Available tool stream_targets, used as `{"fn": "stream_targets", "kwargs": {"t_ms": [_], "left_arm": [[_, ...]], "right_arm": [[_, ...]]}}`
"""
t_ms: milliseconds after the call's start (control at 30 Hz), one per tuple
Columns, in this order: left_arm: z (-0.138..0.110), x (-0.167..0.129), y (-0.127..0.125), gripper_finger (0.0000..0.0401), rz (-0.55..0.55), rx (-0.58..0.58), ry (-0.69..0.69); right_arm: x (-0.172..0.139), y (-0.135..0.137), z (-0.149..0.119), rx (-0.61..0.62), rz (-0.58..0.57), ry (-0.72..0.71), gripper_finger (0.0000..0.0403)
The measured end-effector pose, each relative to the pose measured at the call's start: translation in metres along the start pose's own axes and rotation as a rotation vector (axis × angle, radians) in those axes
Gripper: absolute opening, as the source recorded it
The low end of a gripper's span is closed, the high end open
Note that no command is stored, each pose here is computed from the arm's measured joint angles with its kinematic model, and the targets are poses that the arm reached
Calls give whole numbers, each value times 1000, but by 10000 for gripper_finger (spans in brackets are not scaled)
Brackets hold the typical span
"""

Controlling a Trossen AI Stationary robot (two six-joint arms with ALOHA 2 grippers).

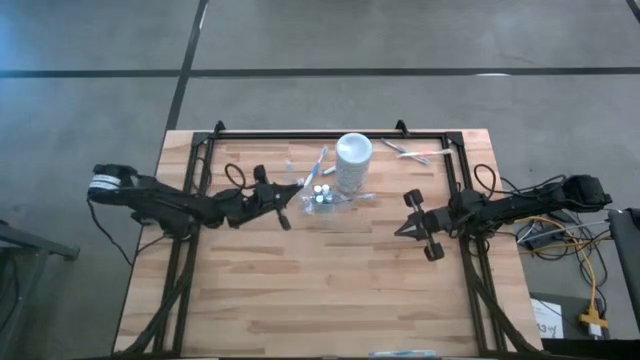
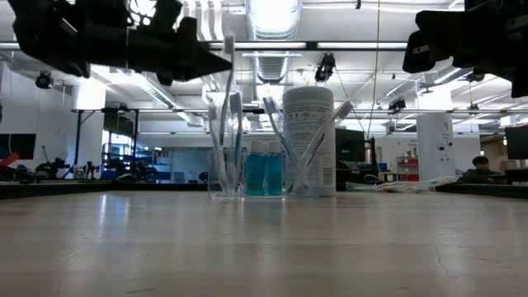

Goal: Pick & Place toothbrushing station
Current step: Put the violet toothbrush into the transparent organizer

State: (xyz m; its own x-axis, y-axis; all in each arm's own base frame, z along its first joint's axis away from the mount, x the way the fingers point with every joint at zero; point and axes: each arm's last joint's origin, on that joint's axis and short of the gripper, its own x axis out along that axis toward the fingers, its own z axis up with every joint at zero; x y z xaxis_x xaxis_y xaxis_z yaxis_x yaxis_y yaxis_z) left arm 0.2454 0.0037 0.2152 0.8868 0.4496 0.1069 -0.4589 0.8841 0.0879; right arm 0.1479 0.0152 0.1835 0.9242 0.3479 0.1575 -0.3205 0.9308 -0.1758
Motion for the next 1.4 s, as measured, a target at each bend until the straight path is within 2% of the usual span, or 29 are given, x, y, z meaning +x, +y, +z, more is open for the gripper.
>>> {"fn": "stream_targets", "kwargs": {"t_ms": [167, 367, 567, 700, 967, 1200, 1400], "left_arm": [[-20, 10, -6, 0, 73, -77, -39], [-43, 11, -17, 0, 220, -120, -54], [-53, 15, -25, 0, 240, -121, -36], [-55, 19, -26, 0, 294, -147, -30], [-68, 19, -27, 0, 320, -118, 61], [-65, 19, -26, 1, 304, -70, 67], [-65, 19, -27, 38, 290, -68, 69]], "right_arm": [[0, 0, 1, 0, -3, -2, 8], [0, 0, 0, 13, -2, -1, 8], [0, 0, 0, 23, -1, 2, 8], [0, 0, 0, 23, -1, 2, 8], [0, 0, 0, 24, -1, 2, 8], [0, 0, 0, 20, -1, 2, 8], [0, 0, 1, 7, -1, -3, 8]]}}
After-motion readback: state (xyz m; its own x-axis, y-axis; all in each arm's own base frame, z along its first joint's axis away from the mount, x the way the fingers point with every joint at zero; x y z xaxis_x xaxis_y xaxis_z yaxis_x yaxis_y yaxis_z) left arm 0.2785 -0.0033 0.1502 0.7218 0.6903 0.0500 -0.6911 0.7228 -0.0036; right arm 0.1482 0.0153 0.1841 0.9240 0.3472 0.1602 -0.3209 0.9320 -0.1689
